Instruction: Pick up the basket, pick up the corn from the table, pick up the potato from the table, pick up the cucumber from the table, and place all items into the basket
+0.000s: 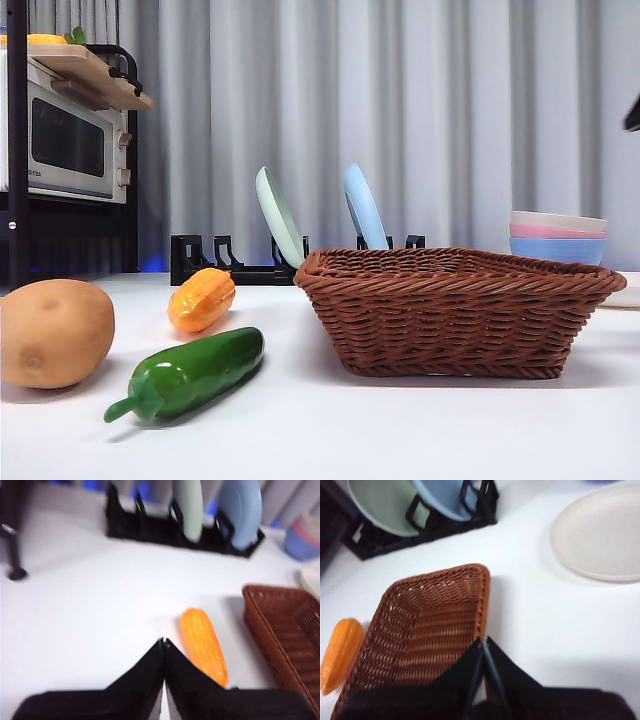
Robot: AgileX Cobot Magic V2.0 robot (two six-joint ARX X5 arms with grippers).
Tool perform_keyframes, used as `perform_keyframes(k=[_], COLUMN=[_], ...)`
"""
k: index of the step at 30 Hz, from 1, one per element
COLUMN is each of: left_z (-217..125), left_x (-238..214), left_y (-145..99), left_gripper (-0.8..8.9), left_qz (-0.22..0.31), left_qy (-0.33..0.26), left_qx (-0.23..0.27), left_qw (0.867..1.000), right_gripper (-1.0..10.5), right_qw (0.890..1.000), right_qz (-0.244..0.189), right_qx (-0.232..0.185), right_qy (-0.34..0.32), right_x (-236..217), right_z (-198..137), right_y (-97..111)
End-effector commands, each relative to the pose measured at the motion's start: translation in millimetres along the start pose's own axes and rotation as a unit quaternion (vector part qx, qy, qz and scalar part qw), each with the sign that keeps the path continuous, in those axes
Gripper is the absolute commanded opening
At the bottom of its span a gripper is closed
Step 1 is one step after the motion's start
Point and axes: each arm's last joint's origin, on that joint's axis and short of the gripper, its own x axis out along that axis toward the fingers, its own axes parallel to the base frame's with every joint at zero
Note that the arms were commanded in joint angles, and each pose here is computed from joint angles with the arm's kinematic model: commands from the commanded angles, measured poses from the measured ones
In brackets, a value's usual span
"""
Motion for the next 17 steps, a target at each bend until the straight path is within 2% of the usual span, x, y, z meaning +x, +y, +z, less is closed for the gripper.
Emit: perform_keyframes(k=[1,5,6,8,9,10,11,17], left_z=[8,18,20,22,23,24,24,26], left_x=[13,27,31,34,36,36,36,35], left_y=[1,2,3,3,4,4,3,3], left_gripper=[-0.04,0.05,0.39,1.90,2.99,3.49,3.63,3.63], left_qz=[-0.028,-0.058,-0.063,-0.067,-0.067,-0.067,-0.066,-0.071], left_qy=[0.043,0.097,0.106,0.114,0.116,0.116,0.116,0.114], left_qx=[0.014,0.009,0.005,0.001,-0.001,-0.003,-0.006,-0.006], left_qw=[0.999,0.994,0.992,0.991,0.991,0.991,0.991,0.991], right_gripper=[0.0,0.0,0.2,1.3,2.3,2.8,3.2,3.2], right_qw=[0.999,0.993,0.990,0.988,0.988,0.988,0.987,0.982], right_qz=[0.023,0.061,0.070,0.073,0.071,0.069,0.068,0.063], right_qx=[-0.021,-0.034,-0.036,-0.033,-0.031,-0.030,-0.029,-0.022], right_qy=[0.038,0.100,0.114,0.129,0.134,0.138,0.143,0.179], right_x=[14,33,38,45,49,52,55,77], right_z=[14,27,30,31,32,31,31,24], right_y=[2,4,4,3,2,2,1,-5])
